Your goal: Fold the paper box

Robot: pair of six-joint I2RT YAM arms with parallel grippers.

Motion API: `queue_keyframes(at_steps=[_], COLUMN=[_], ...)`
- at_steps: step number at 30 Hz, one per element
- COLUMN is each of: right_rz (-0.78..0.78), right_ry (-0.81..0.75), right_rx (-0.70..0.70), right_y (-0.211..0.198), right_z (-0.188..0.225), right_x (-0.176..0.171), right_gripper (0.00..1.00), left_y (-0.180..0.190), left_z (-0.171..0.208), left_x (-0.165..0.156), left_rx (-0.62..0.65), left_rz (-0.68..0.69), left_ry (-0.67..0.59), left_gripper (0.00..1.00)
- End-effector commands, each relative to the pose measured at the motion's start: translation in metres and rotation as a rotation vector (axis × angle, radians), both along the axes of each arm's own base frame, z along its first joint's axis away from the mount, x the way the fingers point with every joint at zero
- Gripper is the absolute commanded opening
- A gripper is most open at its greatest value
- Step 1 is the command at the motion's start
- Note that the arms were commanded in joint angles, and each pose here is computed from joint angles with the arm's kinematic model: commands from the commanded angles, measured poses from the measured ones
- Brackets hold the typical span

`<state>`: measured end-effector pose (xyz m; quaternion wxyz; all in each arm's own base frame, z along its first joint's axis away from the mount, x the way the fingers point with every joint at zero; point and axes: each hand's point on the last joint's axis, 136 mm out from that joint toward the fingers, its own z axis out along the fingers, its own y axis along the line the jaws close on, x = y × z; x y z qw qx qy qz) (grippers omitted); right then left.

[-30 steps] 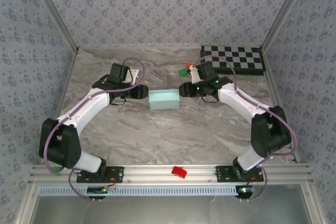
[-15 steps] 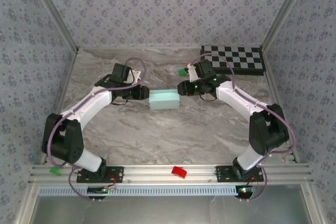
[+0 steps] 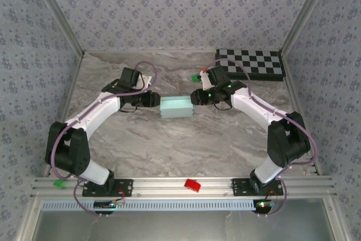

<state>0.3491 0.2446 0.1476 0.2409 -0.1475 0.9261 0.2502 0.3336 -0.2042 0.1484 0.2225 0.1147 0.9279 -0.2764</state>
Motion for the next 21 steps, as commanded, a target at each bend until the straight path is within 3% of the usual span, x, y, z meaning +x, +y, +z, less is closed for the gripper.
queue_keyframes(at_steps=[1,21], right_rz=[0.009,0.018], right_ry=[-0.007,-0.001], right_rx=[-0.028,-0.021], right_y=[-0.0022,0.0042], right_z=[0.0019,0.0038], right_x=[-0.004,-0.0047], right_gripper=[0.4,0.24], left_y=[-0.0056,-0.0115], left_z=[0.0054,0.0058], left_x=[0.0014,-0.0007], left_rx=[-0.019,-0.029], left_rz=[-0.022,-0.036], left_ry=[0.005,0.017], left_gripper=[0.36,0.24])
